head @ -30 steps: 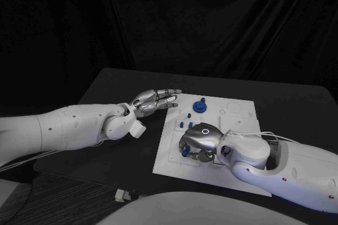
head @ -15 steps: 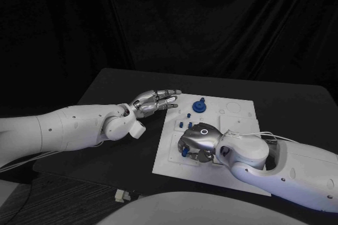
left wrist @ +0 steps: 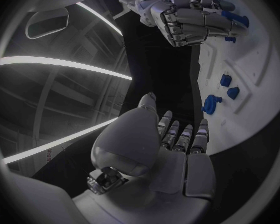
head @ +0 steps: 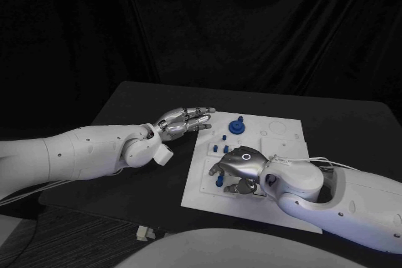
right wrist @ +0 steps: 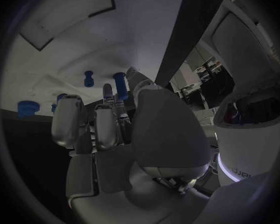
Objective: Assemble the parts on the task board
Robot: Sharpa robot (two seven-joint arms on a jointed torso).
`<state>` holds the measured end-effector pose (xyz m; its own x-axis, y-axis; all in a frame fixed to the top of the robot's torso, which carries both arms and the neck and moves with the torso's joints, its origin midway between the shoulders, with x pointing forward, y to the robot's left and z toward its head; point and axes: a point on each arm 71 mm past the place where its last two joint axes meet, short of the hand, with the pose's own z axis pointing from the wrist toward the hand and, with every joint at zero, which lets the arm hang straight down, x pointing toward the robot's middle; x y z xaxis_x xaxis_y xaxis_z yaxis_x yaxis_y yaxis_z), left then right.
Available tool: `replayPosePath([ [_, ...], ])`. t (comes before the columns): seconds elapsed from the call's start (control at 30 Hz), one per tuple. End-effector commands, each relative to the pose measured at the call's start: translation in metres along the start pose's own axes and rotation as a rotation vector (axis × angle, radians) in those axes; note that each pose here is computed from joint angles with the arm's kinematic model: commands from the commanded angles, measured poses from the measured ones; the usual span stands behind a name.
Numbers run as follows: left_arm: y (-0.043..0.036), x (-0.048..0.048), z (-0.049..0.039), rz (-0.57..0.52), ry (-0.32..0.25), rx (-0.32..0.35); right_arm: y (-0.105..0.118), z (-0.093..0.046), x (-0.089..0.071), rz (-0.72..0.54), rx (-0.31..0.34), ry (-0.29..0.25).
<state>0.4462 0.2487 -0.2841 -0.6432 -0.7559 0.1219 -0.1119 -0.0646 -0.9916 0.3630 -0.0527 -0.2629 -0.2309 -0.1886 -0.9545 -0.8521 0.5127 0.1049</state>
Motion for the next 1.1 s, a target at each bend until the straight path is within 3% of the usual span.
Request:
replayPosePath([
  [0.03,-0.0004,0.0016,0.0004,-0.015,0.008,0.012,-0.003,-0.005,-0.003,0.012,0.017,-0.046],
  [0.1,-0.0004,0.0013,0.0000,-0.014,0.007,0.012,-0.008,-0.011,-0.007,0.028,0.025,-0.077],
  [0.23,-0.0006,0.0009,-0.0008,-0.013,0.004,0.013,-0.021,-0.029,-0.028,0.055,0.026,-0.192],
  [0.43,-0.0019,0.0008,-0.0019,-0.011,-0.002,0.026,-0.047,-0.073,-0.070,0.083,0.024,-0.428],
  [0.53,-0.0044,0.0007,-0.0023,-0.004,-0.012,0.059,-0.070,-0.102,-0.089,0.105,0.090,-0.529],
  [0.63,-0.0076,0.0026,-0.0031,0.000,-0.019,0.099,-0.092,-0.125,-0.093,0.156,0.205,-0.555],
  [0.73,-0.0101,0.0054,-0.0037,0.002,-0.022,0.126,-0.115,-0.144,-0.089,0.236,0.347,-0.521],
  [0.83,-0.0110,0.0077,-0.0032,0.001,-0.020,0.139,-0.134,-0.156,-0.079,0.322,0.475,-0.448],
  [0.9,-0.0111,0.0083,-0.0027,0.000,-0.019,0.140,-0.139,-0.159,-0.070,0.357,0.527,-0.396],
  [1.0,-0.0107,0.0081,-0.0024,0.000,-0.018,0.136,-0.146,-0.164,-0.045,0.376,0.657,-0.187],
  [1.1,-0.0102,0.0063,-0.0027,0.001,-0.020,0.131,-0.148,-0.165,-0.032,0.354,0.725,-0.056],
])
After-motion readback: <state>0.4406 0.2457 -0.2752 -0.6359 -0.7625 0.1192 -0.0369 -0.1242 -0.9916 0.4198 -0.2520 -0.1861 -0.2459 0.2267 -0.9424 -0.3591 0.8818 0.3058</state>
